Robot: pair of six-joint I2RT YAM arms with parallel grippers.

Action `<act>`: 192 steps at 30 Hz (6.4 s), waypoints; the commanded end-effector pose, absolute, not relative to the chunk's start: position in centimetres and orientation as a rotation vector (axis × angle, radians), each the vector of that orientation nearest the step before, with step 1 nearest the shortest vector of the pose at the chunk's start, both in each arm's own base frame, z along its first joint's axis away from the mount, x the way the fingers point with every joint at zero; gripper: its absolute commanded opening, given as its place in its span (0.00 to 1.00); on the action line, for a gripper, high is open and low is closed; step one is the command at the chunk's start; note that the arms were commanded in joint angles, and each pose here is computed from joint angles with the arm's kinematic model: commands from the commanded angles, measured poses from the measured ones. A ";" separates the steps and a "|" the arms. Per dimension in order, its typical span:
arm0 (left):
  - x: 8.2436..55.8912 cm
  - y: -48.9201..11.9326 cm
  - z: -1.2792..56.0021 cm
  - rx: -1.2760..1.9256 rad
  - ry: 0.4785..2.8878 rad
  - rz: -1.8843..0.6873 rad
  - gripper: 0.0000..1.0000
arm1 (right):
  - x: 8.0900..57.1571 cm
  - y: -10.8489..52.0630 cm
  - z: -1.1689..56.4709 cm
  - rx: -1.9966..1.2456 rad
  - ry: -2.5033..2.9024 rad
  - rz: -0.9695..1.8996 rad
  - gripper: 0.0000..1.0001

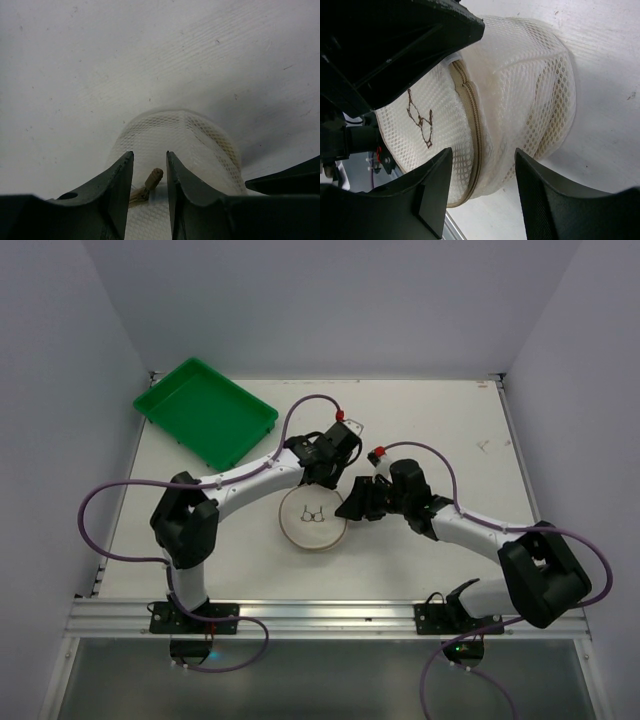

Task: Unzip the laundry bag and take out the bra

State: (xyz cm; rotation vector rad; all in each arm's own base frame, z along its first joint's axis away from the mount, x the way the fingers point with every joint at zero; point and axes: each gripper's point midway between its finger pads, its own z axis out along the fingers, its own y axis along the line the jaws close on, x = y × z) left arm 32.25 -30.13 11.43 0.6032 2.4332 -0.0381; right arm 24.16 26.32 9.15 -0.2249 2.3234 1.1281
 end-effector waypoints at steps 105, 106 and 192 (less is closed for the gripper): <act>30.9 -28.3 25.3 0.519 1.980 -0.610 0.00 | 28.5 30.9 22.2 -0.628 1.898 1.043 0.89; 31.0 -28.3 25.2 0.511 1.984 -0.606 0.00 | 28.6 31.2 22.0 -0.610 1.907 1.032 0.89; 30.8 -27.3 26.2 0.549 1.914 -0.718 0.00 | 26.7 34.1 23.1 -0.859 1.866 1.085 0.72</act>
